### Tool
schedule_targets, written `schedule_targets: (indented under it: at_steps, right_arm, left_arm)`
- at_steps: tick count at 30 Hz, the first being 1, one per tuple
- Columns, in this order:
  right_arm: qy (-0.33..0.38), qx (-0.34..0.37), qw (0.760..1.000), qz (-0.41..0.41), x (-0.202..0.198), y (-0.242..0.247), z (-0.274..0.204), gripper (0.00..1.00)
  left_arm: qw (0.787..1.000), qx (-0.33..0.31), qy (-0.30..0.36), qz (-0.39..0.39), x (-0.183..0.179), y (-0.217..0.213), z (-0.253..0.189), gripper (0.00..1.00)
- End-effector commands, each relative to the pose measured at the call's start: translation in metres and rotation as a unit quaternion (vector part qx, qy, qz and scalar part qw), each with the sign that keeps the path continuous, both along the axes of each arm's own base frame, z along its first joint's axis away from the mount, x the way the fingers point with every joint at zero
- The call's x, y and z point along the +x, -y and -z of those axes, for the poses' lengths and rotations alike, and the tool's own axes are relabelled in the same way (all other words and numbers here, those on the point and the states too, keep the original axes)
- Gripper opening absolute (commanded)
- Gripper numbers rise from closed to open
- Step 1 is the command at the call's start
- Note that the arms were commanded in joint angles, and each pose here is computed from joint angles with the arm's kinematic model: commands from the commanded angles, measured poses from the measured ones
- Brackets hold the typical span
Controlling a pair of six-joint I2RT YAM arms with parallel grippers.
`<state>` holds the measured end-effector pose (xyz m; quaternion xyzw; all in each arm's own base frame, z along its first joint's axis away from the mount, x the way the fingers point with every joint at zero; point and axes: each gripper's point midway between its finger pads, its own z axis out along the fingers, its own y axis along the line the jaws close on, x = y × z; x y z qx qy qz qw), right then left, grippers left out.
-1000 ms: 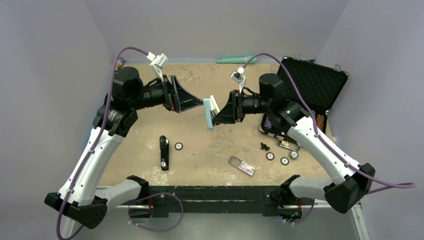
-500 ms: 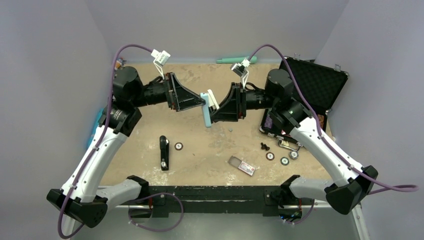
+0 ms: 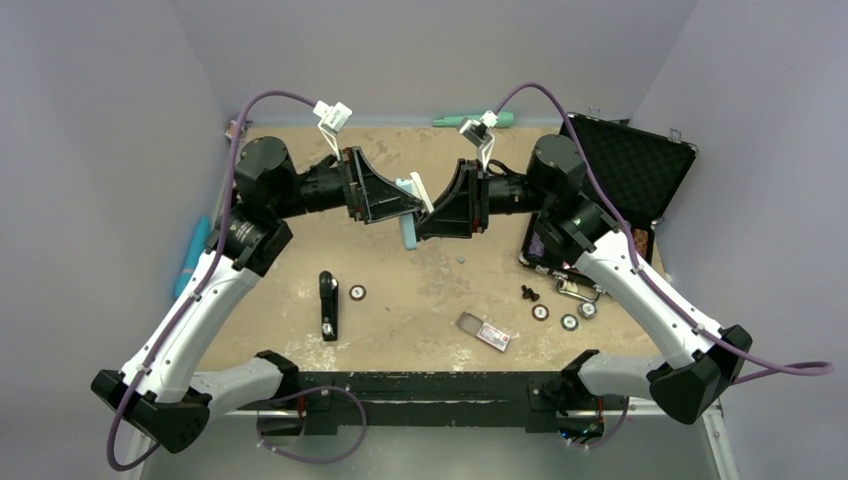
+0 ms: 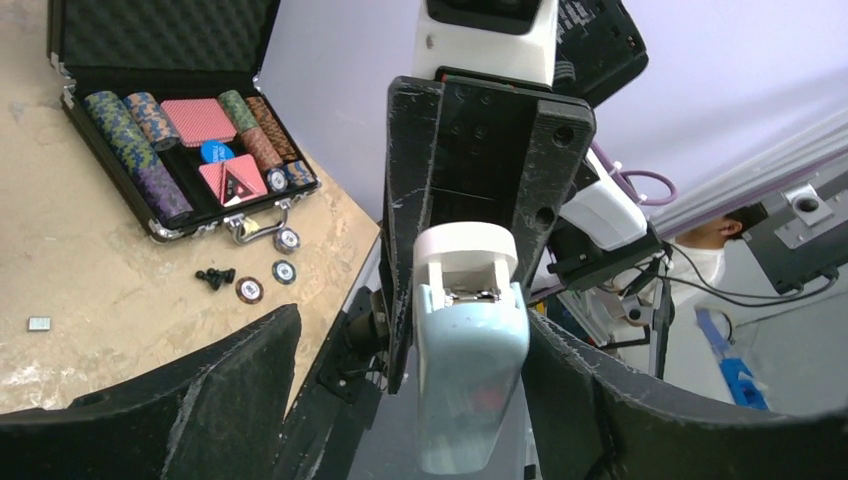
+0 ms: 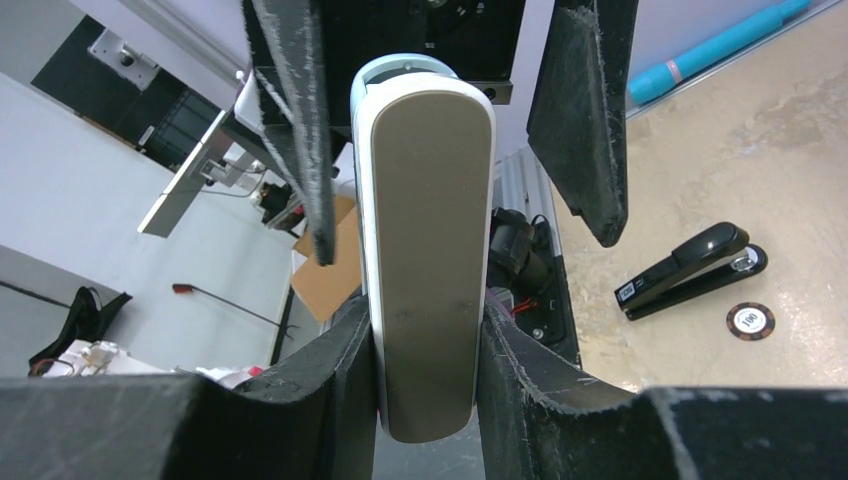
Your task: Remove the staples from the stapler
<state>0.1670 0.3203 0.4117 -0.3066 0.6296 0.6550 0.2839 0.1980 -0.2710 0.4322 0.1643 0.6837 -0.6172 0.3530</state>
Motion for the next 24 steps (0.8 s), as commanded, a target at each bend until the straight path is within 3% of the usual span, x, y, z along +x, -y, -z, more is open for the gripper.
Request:
schedule_targets:
  at_steps: [1,7,13,21,24]
  right_arm:
    - [0.047,0.041,0.998,-0.009,-0.011,0.003,-0.034,0.00]
    - [0.041,0.038,0.998,-0.008,-0.010,0.002,-0.031,0.00]
    - [0.039,0.037,0.999,-0.008,-0.009,0.000,-0.029,0.00]
    - [0.039,0.037,0.999,-0.004,-0.007,0.000,-0.030,0.00]
    - [0.038,0.037,0.999,-0.001,-0.006,0.000,-0.030,0.00]
  left_arm:
    - [0.999,-0.011,0.022,-0.028,0.006,-0.002,-0.017,0.80]
    - [0.999,-0.016,0.020,-0.044,0.009,-0.002,-0.020,0.78]
    - [0.999,-0.020,0.010,-0.042,0.011,0.000,-0.023,0.65]
    - [0.999,-0.023,0.012,-0.038,0.007,0.000,-0.029,0.76]
    - [0.999,-0.020,0.010,-0.039,0.008,0.000,-0.026,0.69]
